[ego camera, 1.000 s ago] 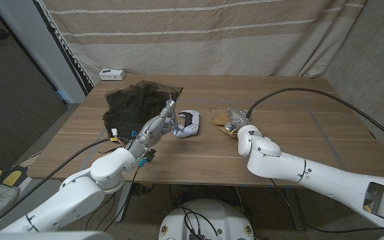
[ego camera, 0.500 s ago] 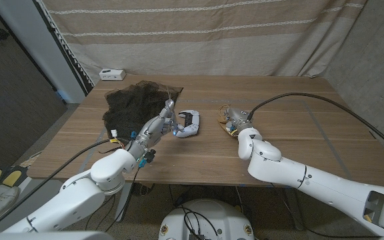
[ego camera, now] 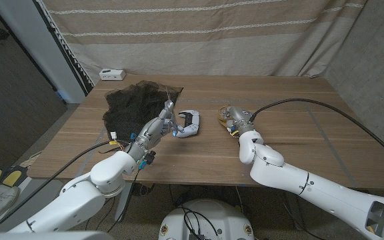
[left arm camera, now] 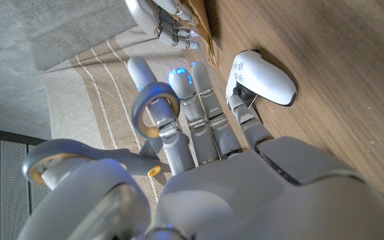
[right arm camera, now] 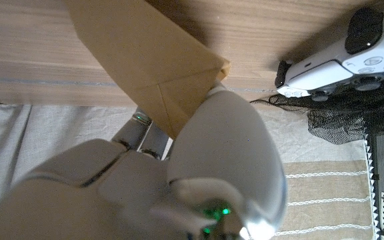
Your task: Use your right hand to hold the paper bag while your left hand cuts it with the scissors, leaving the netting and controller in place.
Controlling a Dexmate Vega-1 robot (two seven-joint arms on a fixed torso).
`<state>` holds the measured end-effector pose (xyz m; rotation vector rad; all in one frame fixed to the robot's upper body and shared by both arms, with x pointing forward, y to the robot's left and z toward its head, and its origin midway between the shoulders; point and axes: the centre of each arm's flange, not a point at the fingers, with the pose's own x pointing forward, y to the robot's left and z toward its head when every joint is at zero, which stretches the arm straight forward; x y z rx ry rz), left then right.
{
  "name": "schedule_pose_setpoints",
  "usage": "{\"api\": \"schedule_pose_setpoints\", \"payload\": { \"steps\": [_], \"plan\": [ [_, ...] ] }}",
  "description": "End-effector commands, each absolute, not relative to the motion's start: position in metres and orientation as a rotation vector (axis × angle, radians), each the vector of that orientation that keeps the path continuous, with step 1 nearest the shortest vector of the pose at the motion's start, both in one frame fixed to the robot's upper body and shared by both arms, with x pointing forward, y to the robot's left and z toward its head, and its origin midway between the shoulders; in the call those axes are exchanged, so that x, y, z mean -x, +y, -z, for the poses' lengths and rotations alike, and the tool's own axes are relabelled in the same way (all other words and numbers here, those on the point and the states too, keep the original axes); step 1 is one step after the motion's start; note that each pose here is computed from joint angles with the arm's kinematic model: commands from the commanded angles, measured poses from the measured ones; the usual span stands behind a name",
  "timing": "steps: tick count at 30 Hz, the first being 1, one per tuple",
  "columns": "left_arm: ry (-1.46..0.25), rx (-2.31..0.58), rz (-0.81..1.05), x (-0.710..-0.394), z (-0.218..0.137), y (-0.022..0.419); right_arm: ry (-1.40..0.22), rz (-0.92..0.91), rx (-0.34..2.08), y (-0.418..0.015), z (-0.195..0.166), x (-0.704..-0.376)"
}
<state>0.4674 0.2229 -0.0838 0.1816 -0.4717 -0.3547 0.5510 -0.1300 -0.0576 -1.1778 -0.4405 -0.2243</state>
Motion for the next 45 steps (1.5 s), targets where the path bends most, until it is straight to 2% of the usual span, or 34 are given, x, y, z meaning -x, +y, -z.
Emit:
{"api": "schedule_pose_setpoints", "payload": {
  "steps": [1, 24, 36, 45],
  "plan": [
    [-0.476, -0.18, 0.359, -0.468, 0.084, 0.221, -0.583, 0.318, 1.069, -0.143, 0.055, -0.54],
    [-0.461, -0.204, 0.383, -0.47, 0.079, 0.211, -0.749, 0.331, 0.934, -0.16, 0.048, -0.535],
    [-0.448, -0.219, 0.398, -0.469, 0.076, 0.205, -0.883, 0.293, 0.934, -0.169, 0.044, -0.537],
    [-0.443, -0.234, 0.413, -0.47, 0.072, 0.201, -0.921, 0.29, 0.955, -0.173, 0.042, -0.54]
  ]
}}
